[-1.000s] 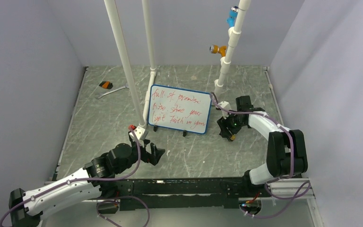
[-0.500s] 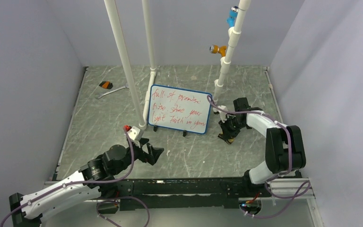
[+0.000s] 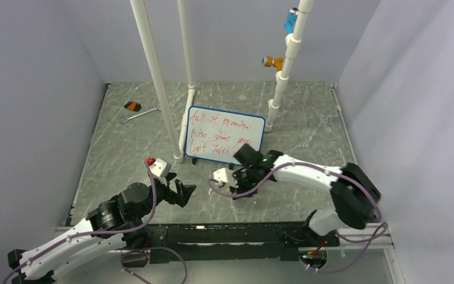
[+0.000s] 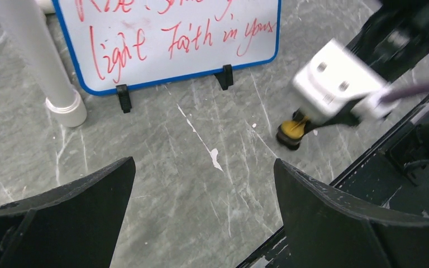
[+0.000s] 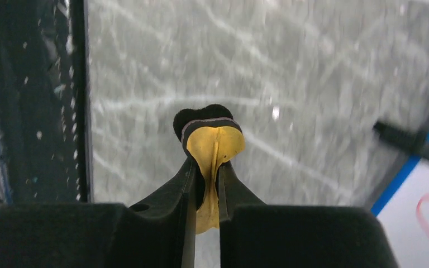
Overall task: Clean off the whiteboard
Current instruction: Place the whiteboard eraser at the center of the board.
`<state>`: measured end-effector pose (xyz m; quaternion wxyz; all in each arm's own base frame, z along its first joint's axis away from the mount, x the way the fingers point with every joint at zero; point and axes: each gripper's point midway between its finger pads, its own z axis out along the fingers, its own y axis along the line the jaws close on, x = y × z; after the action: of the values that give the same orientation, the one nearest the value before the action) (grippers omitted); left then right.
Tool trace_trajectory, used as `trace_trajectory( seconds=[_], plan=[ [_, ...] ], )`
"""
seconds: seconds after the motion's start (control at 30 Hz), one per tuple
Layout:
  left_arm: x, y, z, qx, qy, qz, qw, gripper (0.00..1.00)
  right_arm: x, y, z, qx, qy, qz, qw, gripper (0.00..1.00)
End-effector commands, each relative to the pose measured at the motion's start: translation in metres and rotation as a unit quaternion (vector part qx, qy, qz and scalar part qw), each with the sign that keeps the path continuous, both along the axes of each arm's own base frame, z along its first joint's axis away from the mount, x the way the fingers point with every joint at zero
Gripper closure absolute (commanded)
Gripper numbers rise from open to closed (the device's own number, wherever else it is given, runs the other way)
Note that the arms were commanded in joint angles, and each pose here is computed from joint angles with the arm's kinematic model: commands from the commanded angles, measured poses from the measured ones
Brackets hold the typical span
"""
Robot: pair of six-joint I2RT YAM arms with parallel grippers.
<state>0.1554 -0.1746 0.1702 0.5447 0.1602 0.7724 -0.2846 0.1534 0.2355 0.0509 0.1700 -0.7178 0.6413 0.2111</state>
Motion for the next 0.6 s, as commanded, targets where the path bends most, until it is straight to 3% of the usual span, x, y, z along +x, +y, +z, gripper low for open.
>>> trace_trajectory(
  seconds=[0.0, 0.23, 0.4, 0.57],
  plan=[
    [0.002, 0.019, 0.014, -0.025, 0.009, 0.047, 0.999, 0.01, 0.021, 0.06, 0.003, 0.012, -0.042, 0.013, 0.999, 0.86],
    [-0.003, 0.032, -0.003, -0.045, 0.049, 0.082, 0.994, 0.01, 0.015, 0.101, -0.008, 0.0, -0.023, 0.015, 1.0, 0.8],
    [-0.003, 0.033, -0.008, -0.051, 0.057, 0.087, 0.993, 0.01, 0.007, 0.102, 0.001, 0.011, 0.0, 0.018, 1.0, 0.47],
    [-0.004, 0.028, -0.011, -0.046, 0.059, 0.076, 0.994, 0.01, 0.011, 0.092, 0.037, 0.058, 0.03, 0.014, 0.998, 0.35]
  ],
)
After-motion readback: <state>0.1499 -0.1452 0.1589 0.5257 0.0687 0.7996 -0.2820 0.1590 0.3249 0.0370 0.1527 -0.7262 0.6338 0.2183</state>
